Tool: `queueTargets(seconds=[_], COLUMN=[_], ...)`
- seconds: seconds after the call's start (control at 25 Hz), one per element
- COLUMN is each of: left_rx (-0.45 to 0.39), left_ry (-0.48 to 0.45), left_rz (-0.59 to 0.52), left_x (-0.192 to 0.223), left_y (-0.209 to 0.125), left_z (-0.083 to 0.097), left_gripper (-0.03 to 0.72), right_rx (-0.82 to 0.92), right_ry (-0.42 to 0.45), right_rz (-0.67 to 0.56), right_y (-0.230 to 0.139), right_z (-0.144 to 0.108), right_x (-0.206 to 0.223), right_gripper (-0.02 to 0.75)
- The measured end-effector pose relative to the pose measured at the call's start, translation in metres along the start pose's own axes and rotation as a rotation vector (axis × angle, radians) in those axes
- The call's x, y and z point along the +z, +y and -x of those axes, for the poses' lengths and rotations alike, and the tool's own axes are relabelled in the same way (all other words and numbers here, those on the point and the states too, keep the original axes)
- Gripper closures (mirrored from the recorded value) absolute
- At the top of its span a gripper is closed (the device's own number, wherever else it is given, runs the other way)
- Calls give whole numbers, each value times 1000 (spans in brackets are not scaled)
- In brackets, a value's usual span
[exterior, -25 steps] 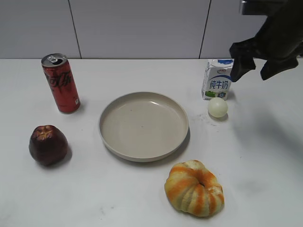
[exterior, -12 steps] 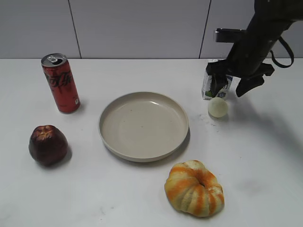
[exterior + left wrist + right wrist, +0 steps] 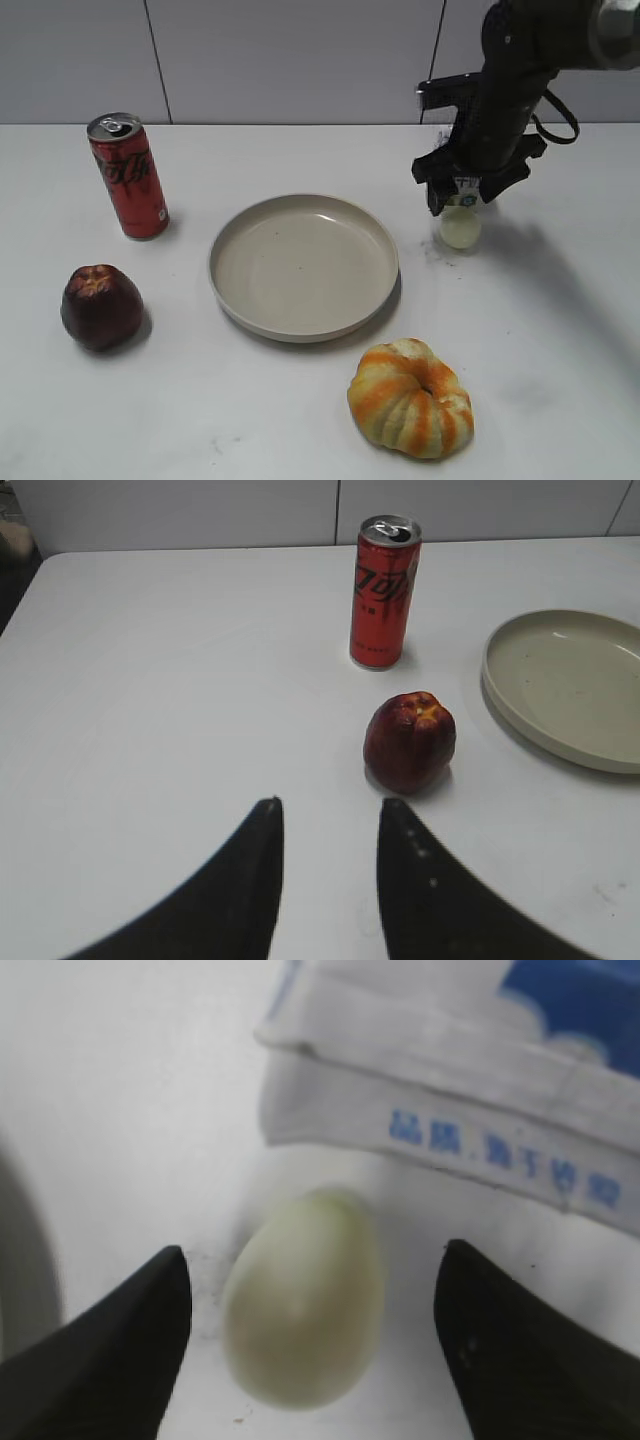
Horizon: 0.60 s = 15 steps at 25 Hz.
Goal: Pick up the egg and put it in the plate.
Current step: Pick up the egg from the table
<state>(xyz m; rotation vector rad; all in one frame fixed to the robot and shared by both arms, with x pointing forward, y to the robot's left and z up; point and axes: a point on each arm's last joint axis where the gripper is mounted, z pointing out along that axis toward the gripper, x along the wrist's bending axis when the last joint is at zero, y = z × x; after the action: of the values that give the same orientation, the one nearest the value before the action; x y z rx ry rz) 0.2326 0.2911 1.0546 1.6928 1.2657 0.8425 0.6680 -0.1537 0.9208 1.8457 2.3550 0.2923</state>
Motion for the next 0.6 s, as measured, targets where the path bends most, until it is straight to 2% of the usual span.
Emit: queueTargets(seconds=[0.4,0.6], left_rx=[0,0], left_ry=[0,0], left_rz=[0,0], left_x=[0,0], left_y=[0,0], left_z=[0,0], left_gripper=[449,449], right_rx=[8,26], right_ry=[-4,14], right_rz=[-24,-37], right_y=[-2,-4], right_z=[-2,-4], right_x=[19,20], right_gripper=[169,220])
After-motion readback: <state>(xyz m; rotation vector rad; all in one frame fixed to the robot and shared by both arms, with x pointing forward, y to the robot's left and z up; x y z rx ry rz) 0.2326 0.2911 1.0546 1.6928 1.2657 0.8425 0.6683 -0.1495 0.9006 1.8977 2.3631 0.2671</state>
